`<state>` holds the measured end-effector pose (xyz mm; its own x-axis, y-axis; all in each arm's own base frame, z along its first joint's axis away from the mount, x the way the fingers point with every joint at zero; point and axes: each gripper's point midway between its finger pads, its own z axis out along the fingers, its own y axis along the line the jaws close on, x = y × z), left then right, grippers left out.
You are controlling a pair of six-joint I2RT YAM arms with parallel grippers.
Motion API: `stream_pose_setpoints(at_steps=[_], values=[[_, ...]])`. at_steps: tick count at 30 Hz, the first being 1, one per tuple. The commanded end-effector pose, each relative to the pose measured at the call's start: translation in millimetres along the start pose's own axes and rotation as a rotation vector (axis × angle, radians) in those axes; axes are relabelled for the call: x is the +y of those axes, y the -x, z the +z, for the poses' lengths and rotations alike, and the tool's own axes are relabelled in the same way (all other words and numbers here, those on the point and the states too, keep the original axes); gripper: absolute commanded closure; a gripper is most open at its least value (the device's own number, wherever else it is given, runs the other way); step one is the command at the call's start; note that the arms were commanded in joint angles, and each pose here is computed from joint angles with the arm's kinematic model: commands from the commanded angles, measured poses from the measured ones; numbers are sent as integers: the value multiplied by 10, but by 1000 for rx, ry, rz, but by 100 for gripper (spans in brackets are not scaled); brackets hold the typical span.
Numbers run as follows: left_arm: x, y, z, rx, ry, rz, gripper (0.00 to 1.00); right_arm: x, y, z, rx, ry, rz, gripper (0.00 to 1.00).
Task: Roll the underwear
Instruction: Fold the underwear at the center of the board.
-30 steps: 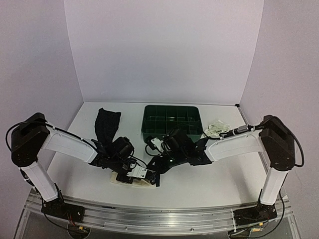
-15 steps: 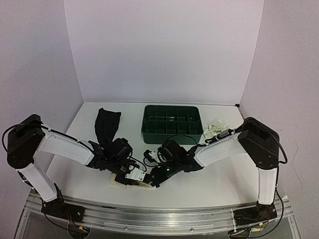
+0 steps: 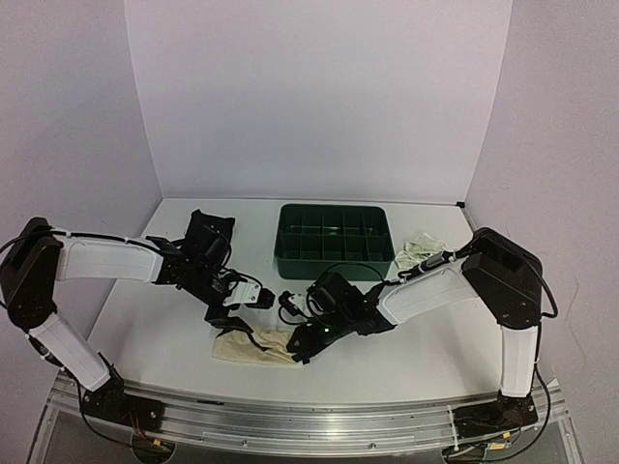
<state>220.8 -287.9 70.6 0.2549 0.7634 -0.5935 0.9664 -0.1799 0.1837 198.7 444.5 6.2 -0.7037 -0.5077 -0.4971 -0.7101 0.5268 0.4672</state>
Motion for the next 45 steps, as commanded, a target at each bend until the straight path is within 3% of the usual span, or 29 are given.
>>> stream_pose_setpoints(at_steps=[1,6,11,16,20,26,30,33,39,41,45], values=[[-78,-338,121,103,-73,-54,41,-181,-345,15,114,-82,3,98],[-7,-441,179,119,-41,0,43,-185,-360,-23,124,-91,-9,98],[39,-307,215,60,-32,-2,63,-186,-350,-41,121,-96,-15,98],[-97,-354,272,72,-52,64,80,-186,-323,-87,109,-107,-26,98],[-145,-302,263,66,-44,132,100,-146,-217,-177,76,-116,-55,98],[-197,-107,113,16,89,352,100,-49,21,-269,20,-115,-143,97],[-414,-169,136,23,133,529,100,-14,88,-285,4,-118,-195,96],[-524,-223,196,49,132,579,100,82,136,-318,-14,-126,-291,93],[-471,-277,270,91,185,633,100,410,397,-510,-171,-128,-604,70],[-431,-273,279,99,195,626,100,519,381,-543,-193,-95,-694,61],[-387,-255,286,101,201,607,100,621,279,-493,-173,-47,-839,53]])
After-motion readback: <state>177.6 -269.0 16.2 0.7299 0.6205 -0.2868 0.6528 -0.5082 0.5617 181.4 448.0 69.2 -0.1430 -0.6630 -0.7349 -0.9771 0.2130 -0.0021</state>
